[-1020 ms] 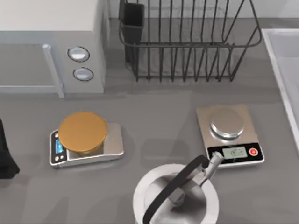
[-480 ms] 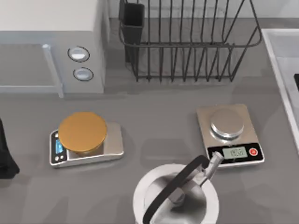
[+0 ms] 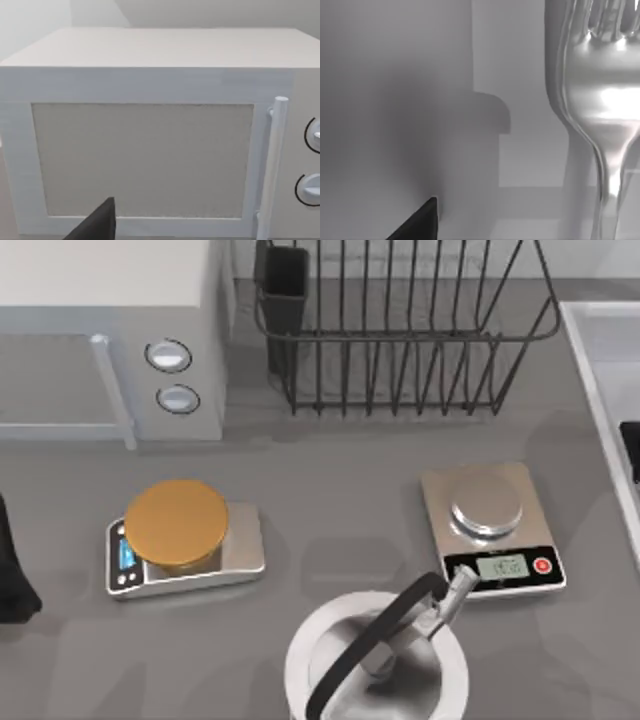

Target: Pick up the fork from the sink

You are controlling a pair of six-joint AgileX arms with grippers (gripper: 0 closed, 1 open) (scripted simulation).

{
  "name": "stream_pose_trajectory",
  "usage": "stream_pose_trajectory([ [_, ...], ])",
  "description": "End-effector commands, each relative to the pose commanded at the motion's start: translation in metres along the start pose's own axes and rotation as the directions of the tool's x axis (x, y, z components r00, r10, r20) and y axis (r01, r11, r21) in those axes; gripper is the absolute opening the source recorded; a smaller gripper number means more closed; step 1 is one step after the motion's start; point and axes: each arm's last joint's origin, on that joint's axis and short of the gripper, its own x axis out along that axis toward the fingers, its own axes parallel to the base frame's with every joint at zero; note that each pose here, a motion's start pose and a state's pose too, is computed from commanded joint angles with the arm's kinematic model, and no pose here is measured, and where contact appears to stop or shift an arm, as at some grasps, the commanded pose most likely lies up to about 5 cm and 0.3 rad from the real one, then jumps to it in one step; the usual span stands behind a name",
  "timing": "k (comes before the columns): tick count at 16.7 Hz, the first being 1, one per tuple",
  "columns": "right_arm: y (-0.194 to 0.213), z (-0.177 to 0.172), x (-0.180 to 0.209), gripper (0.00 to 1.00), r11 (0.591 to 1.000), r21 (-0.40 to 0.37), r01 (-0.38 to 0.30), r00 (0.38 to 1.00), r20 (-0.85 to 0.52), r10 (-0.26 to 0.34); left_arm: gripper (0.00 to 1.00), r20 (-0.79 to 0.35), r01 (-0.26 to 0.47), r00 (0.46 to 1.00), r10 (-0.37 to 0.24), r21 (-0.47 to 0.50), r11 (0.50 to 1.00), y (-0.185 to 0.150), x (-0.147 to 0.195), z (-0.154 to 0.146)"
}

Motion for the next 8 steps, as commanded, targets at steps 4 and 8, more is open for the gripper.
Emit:
stream_pose_trajectory([
  [4, 0.0000, 0.0000, 0.0000, 0.70, 1.000, 0.000, 0.000, 1.000, 0.000, 0.000, 1.00, 0.000, 0.000, 1.000, 0.000, 0.000, 1.000, 0.0000, 0.0000, 0.0000],
  [8, 0.0000, 0.0000, 0.0000, 0.40, 1.000, 0.000, 0.000, 1.000, 0.000, 0.000, 1.00, 0.000, 0.000, 1.000, 0.000, 0.000, 1.000, 0.0000, 0.0000, 0.0000],
])
